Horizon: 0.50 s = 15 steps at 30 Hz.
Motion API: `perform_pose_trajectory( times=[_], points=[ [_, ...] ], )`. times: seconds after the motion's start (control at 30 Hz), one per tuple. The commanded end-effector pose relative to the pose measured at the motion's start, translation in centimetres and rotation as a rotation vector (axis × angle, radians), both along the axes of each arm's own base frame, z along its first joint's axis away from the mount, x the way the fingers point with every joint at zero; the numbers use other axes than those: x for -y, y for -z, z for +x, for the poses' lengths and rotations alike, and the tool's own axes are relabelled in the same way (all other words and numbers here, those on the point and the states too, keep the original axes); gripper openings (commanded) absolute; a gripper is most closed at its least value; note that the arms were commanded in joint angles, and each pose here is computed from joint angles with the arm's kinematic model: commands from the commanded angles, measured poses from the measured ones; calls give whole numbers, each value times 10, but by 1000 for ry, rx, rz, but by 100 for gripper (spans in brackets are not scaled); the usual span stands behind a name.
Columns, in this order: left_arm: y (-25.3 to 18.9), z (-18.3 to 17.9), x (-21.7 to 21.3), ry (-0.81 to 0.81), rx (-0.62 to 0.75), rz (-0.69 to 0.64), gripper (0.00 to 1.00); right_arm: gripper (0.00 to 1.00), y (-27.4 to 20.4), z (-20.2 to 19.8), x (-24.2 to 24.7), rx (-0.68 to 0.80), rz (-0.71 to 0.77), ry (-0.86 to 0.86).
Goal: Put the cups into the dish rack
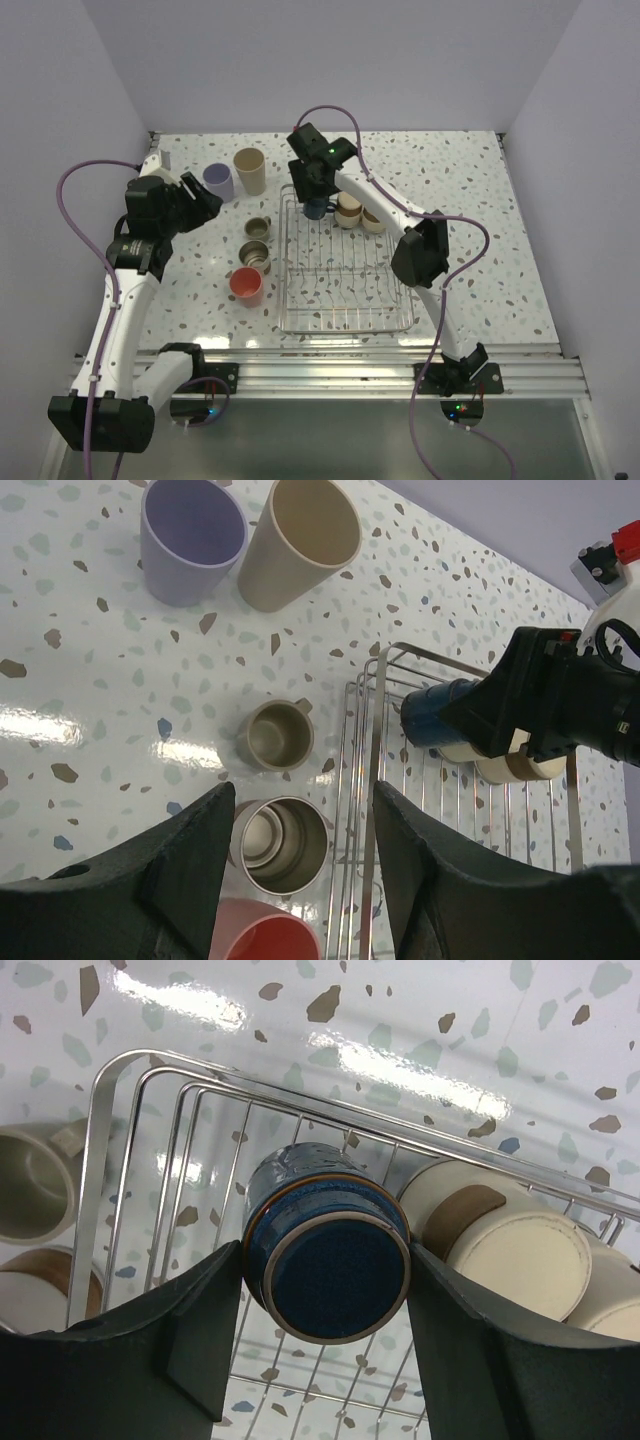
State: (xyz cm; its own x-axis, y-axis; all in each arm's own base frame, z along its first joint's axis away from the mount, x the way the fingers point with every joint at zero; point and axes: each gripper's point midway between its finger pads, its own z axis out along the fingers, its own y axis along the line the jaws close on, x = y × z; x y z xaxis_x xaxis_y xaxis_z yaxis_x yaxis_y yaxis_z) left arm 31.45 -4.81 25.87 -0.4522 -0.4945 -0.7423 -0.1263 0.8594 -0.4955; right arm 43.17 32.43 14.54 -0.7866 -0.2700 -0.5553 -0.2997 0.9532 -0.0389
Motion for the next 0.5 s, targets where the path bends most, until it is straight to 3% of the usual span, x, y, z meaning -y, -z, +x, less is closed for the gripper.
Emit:
perform_pose_trajectory(
  times=[0.0,0.47],
  points=[
    [-2,4,-1,17,25,23,61,0,-10,8,-2,54,26,70],
    [1,2,0,26,15,31,61,0,17,10,8,37,-49,142]
  ],
)
